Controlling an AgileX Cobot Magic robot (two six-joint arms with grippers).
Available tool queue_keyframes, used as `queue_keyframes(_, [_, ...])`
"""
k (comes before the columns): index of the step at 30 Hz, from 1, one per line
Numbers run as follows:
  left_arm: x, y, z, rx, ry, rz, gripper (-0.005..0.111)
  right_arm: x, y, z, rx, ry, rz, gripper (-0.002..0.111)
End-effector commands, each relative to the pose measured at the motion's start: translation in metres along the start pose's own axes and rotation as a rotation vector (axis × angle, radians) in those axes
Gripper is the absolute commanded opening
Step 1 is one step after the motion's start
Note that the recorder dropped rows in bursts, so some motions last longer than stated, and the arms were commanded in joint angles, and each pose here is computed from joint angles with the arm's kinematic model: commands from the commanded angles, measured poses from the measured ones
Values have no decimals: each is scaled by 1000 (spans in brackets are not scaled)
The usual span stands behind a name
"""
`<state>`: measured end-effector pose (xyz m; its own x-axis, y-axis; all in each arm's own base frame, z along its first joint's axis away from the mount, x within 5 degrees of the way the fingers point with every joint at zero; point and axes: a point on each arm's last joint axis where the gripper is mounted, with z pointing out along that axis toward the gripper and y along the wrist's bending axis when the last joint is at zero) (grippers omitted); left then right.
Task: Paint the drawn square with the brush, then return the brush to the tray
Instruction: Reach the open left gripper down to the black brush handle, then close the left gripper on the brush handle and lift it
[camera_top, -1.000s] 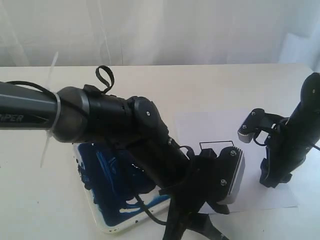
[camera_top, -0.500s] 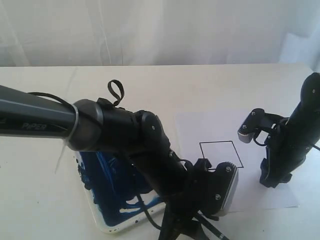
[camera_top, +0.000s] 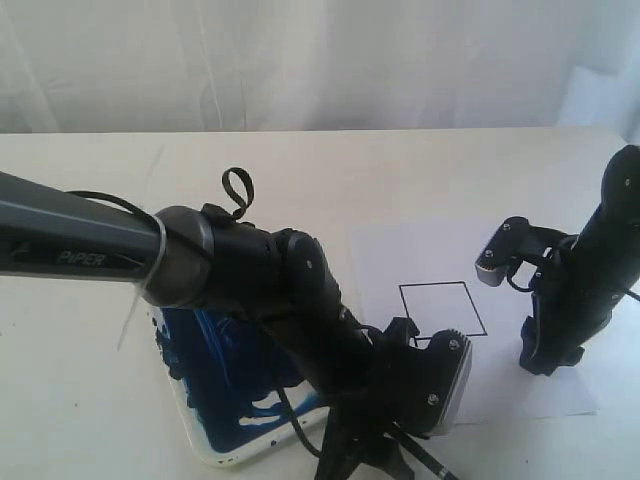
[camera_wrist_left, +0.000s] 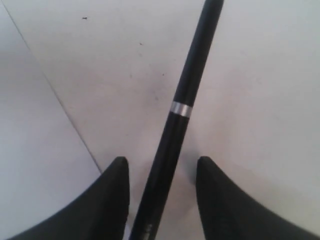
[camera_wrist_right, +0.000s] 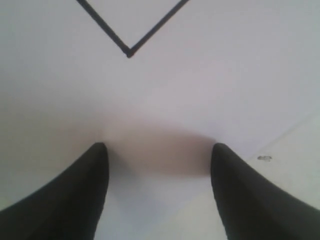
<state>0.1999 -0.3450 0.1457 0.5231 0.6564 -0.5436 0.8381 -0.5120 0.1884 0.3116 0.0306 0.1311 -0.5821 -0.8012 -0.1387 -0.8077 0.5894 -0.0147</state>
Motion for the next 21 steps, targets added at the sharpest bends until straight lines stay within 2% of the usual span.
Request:
queue_keyframes(1, [-1,-4,2,29,-10,-7,30,0,-1,9,0,-3,8,57])
queue_keyframes(6, [-1,-4,2,29,-10,-7,0,0,-1,9,2,-5,9,57])
queue_keyframes(14, [-9,-1,-10,-8,-20,20,0,0,-2,9,9,-9,9,57])
queue_keyframes(19, [-37,-1,-58,-92,-82,64,0,0,-2,9,10,-10,9,57])
queue_keyframes(21, [-47,-3,-79,-130,-112,34,0,0,-2,9,12,-11,9,57])
